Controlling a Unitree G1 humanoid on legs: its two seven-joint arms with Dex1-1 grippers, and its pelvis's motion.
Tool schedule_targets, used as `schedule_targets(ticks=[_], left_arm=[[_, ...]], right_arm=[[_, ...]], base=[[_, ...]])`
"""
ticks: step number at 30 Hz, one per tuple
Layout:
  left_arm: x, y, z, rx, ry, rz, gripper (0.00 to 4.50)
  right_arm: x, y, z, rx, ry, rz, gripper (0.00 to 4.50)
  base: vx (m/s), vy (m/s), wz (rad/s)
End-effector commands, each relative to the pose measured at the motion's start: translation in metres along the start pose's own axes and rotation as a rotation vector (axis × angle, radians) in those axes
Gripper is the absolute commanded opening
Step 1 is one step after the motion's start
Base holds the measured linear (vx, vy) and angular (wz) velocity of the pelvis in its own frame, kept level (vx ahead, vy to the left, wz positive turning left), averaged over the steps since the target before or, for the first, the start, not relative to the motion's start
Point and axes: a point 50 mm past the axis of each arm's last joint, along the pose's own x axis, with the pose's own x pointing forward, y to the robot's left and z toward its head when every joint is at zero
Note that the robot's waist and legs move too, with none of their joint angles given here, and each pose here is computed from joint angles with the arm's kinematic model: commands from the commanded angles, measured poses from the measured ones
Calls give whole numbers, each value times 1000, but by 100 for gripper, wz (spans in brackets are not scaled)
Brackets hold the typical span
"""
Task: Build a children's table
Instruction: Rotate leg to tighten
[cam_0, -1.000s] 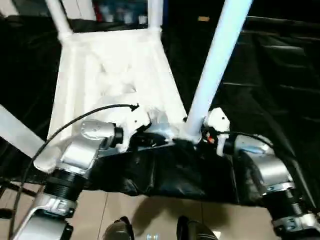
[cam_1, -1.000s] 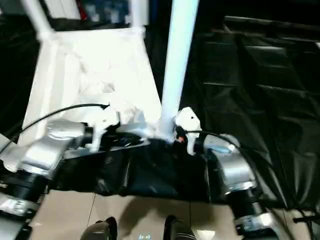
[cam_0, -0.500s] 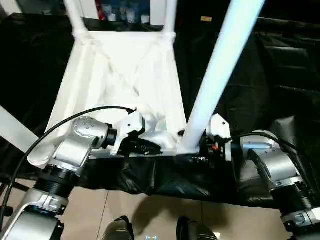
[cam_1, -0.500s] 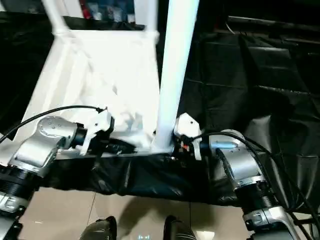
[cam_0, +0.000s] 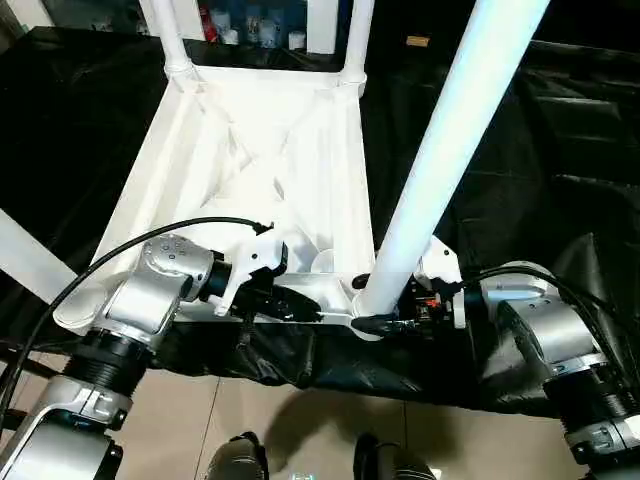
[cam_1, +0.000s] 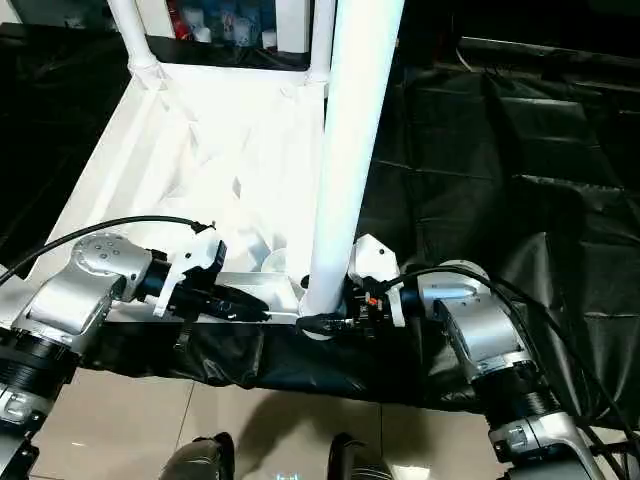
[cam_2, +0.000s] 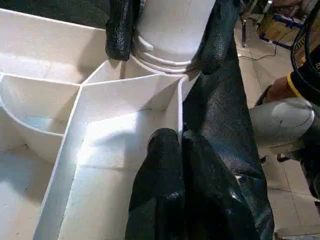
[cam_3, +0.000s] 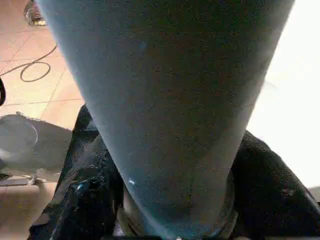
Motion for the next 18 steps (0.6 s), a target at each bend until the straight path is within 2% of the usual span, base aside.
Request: schedule_targets(ticks=[1, 5, 9, 15, 18], left_arm=[[10, 3, -1, -6, 5, 19, 0], [19, 13, 5, -10, -38, 154, 0], [33, 22, 15, -35, -81, 303, 0], [56, 18, 23, -67, -118, 425, 0], [73, 12, 28, -76, -138, 494, 0]], right_arm=[[8, 7, -5, 36, -16, 23, 261], [16, 0, -8, 102, -71, -131, 261], [32, -7, -13, 163, -109, -356, 261], [63, -3, -13, 271, -161, -586, 260], [82, -10, -11, 405, -194, -806, 260]], base=[[0, 0, 0], [0, 0, 0], [0, 0, 0], [0, 0, 0], [0, 0, 0]])
